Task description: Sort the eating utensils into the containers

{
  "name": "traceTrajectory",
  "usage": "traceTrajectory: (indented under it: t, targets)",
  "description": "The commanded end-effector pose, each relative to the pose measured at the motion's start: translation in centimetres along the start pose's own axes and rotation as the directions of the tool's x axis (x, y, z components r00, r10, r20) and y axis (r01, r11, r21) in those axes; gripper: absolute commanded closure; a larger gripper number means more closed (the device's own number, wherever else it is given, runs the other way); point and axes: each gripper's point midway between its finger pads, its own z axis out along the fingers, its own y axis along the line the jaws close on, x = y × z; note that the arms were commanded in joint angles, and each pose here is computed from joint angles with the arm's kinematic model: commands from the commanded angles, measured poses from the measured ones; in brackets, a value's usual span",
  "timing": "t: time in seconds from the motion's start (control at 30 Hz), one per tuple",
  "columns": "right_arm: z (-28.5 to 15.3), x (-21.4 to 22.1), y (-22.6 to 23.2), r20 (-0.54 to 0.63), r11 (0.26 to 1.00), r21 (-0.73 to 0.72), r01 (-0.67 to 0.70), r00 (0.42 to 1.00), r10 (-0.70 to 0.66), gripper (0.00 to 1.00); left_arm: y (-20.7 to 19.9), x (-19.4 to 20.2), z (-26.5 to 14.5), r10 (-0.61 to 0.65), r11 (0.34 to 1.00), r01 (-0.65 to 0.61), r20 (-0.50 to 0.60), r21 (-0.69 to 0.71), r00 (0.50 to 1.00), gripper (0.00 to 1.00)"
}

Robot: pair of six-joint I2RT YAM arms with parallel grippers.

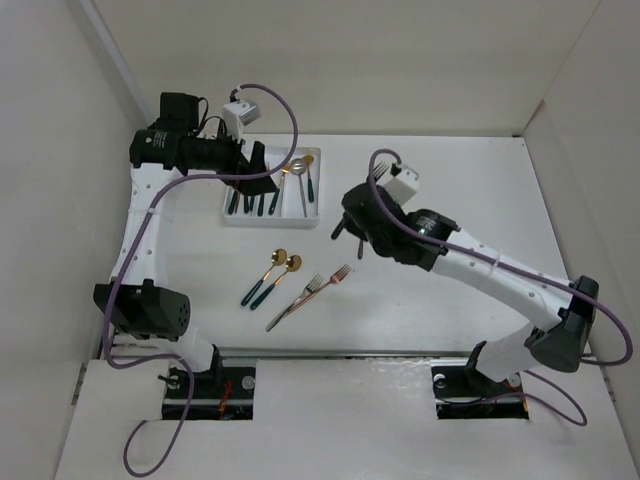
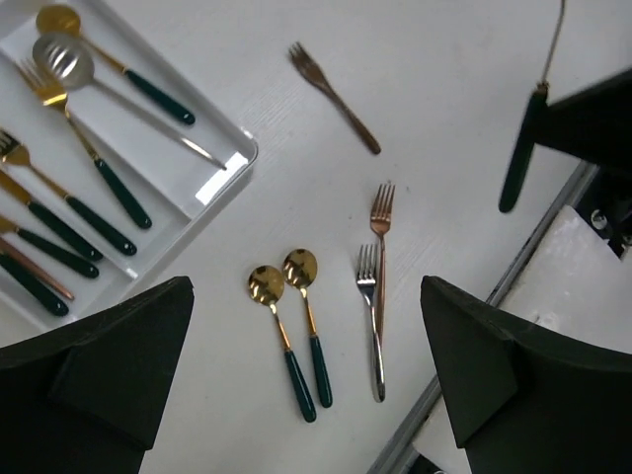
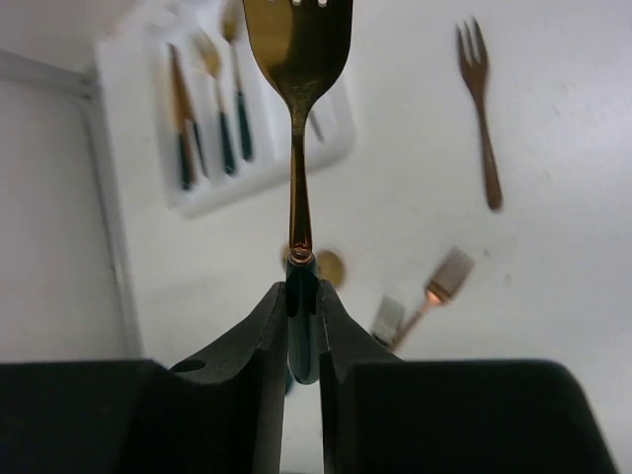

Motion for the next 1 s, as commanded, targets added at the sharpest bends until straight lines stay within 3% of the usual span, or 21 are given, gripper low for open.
traceTrajectory:
  t: [0.0, 0.2, 0.33, 0.67, 0.97]
  targets:
    - [-1.0, -7.1, 4.7, 0.158, 0.986, -0.158, 0.051, 0.987, -0.026, 1.00, -4.6, -1.7, -2.0, 0.107, 0.982, -0.115, 0.059, 0.152, 0.993, 0.01]
    - [0.2, -8.3, 9.8, 0.162, 0.938, -0.326, 0.115, 0.985, -0.064, 1.00, -8.0, -2.8, -0.7, 0.137, 0.927, -0.169, 0.116, 0.334, 0.984, 0.01]
    - [0.3, -9.0, 11.9, 0.148, 0.904, -0.417, 0.097, 0.988, -0.038, 1.00, -8.8, -1.6, 3.3, 0.108, 0.904, -0.120, 0.052, 0.410, 0.993, 0.08]
    - [1.9, -8.2, 11.9, 0.082, 0.880, -0.466, 0.093, 0.995, -0.062, 1.00, -7.3, -0.6, 9.7, 0.095, 0.946, -0.071, -0.059, 0.318, 0.994, 0.12]
    - [3.1, -6.3, 11.8, 0.037, 0.874, -0.475, 0.101, 0.995, -0.095, 1.00, -6.6, -2.1, 11.1, 0.069, 0.953, -0.049, -0.055, 0.300, 0.996, 0.23]
